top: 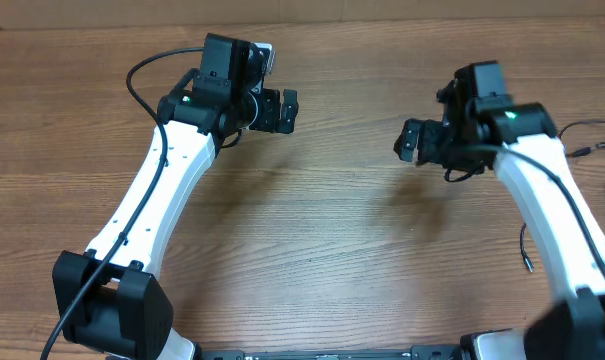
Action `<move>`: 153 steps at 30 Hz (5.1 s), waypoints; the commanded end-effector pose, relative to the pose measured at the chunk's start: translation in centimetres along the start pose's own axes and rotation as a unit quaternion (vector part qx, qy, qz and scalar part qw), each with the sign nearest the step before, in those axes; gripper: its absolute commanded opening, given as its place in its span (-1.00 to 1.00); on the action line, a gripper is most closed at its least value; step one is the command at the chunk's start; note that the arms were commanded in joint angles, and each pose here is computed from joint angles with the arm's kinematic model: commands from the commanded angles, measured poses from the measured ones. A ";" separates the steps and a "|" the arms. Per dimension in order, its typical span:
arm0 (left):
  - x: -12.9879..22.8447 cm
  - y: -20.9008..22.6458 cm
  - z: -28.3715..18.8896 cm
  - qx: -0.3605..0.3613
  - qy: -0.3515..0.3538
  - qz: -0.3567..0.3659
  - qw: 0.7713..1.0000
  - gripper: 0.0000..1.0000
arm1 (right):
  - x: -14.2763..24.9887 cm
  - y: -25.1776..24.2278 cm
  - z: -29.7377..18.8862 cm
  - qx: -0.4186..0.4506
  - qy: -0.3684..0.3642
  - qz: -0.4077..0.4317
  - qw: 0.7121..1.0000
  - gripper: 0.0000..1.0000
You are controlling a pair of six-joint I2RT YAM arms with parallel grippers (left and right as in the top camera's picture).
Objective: Untangle cables
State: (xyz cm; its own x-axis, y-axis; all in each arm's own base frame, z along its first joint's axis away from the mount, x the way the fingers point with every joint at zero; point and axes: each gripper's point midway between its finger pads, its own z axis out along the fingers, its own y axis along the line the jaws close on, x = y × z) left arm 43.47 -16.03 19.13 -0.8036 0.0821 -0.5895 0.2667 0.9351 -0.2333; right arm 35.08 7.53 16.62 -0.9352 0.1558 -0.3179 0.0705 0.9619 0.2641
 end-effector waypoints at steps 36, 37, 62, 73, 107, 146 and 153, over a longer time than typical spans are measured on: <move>-1.0 -0.2 -0.8 -0.001 -0.015 0.000 1.000 1.00 | -0.8 0.6 -1.9 -0.009 -0.032 -0.003 0.999 1.00; -1.0 -0.2 -0.8 -0.001 -0.015 0.000 1.000 1.00 | -0.8 0.6 -1.9 -0.009 -0.032 -0.003 0.999 1.00; -1.0 -0.4 -0.7 -0.001 -0.015 0.001 1.000 0.99 | -0.8 0.6 -1.9 -0.009 -0.033 -0.003 0.999 1.00; 2.6 1.2 -2.9 -0.052 0.050 -0.005 0.997 1.00 | -0.8 0.6 -1.9 -0.009 -0.033 -0.003 0.999 1.00; 7.4 5.5 -17.9 -0.096 -0.497 0.040 0.861 1.00 | -0.8 0.5 -1.9 -0.008 -0.033 -0.003 0.999 1.00; 18.8 12.4 -13.4 -0.193 -0.423 -0.001 0.885 0.99 | -0.8 0.5 -1.9 -0.008 -0.033 -0.003 0.999 1.00; 18.5 10.4 -12.7 -0.152 -0.422 0.012 0.894 1.00 | -0.9 0.5 -1.9 -0.008 -0.033 -0.003 0.999 1.00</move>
State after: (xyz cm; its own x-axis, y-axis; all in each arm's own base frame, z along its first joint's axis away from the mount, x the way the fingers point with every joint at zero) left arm 24.64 0.69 15.49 -0.0834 -0.0741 -0.9938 -0.0328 0.9969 -0.0715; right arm 34.93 7.52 18.12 -0.9192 0.1575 -0.3609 0.0576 0.9604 0.2725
